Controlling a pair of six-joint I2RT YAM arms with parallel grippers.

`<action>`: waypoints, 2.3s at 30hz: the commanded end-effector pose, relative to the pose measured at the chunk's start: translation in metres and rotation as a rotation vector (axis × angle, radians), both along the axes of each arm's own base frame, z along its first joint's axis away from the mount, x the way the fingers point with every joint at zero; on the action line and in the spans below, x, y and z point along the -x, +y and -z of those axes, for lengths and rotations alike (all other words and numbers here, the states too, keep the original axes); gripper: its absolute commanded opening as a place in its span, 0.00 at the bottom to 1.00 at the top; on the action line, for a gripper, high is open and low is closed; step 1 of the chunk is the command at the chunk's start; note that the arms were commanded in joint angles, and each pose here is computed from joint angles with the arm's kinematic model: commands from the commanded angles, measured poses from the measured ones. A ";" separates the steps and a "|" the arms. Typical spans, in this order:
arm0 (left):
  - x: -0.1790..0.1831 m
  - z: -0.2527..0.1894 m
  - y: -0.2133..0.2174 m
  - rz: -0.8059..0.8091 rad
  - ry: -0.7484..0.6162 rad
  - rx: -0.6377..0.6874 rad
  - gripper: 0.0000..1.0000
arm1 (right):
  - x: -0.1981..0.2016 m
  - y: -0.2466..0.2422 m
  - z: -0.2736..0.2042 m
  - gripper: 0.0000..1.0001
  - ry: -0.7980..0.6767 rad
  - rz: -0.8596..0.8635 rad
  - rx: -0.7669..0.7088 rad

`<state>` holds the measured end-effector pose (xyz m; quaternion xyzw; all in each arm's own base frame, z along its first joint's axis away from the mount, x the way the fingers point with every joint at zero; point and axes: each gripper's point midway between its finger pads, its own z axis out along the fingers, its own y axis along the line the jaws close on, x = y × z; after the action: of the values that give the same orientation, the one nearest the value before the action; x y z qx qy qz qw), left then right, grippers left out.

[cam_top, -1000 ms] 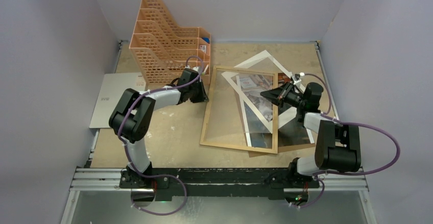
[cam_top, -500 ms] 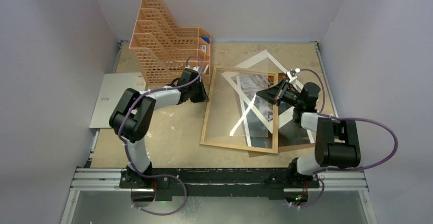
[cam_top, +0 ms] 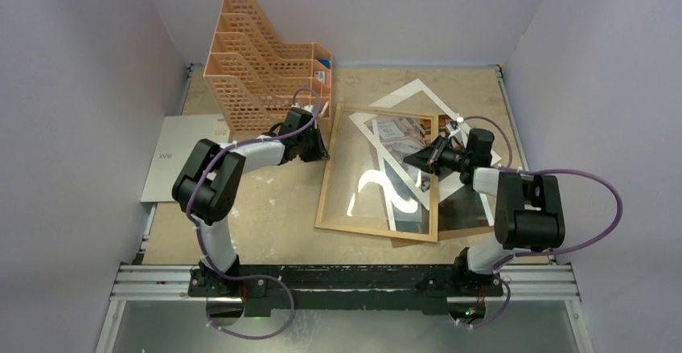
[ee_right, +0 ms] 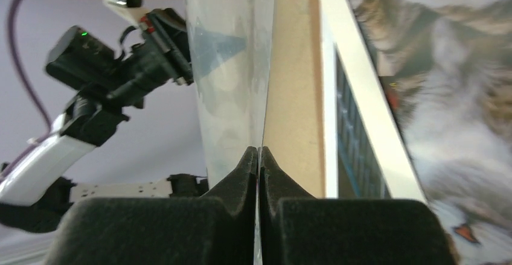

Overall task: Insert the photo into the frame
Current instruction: Place the photo frame item in the photo frame.

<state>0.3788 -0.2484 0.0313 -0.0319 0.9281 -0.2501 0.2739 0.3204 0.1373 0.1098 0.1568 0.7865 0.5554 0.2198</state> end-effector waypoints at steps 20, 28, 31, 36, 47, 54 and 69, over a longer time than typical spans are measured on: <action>0.016 0.031 0.008 -0.003 0.083 -0.054 0.27 | -0.014 -0.032 0.036 0.01 0.109 0.103 0.301; 0.018 0.035 0.008 0.000 0.094 -0.057 0.31 | -0.012 -0.040 0.039 0.02 0.119 0.113 0.372; 0.018 0.036 0.007 0.002 0.094 -0.053 0.32 | -0.010 -0.041 0.042 0.03 0.135 0.108 0.382; 0.018 0.039 0.006 0.004 0.100 -0.048 0.32 | -0.015 -0.042 0.043 0.03 0.123 0.111 0.389; 0.020 0.045 0.007 0.006 0.116 -0.054 0.32 | -0.013 -0.034 0.048 0.07 0.131 0.070 0.340; 0.022 0.047 0.008 0.005 0.123 -0.061 0.32 | -0.001 -0.018 0.034 0.07 0.158 0.005 0.213; 0.026 0.045 0.008 0.002 0.132 -0.047 0.32 | 0.016 -0.003 0.018 0.27 0.057 -0.075 0.104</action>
<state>0.3820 -0.2537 0.0259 -0.0310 0.9253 -0.2606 0.2738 0.3057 0.1246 0.0660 0.1672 0.8457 0.4770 0.1713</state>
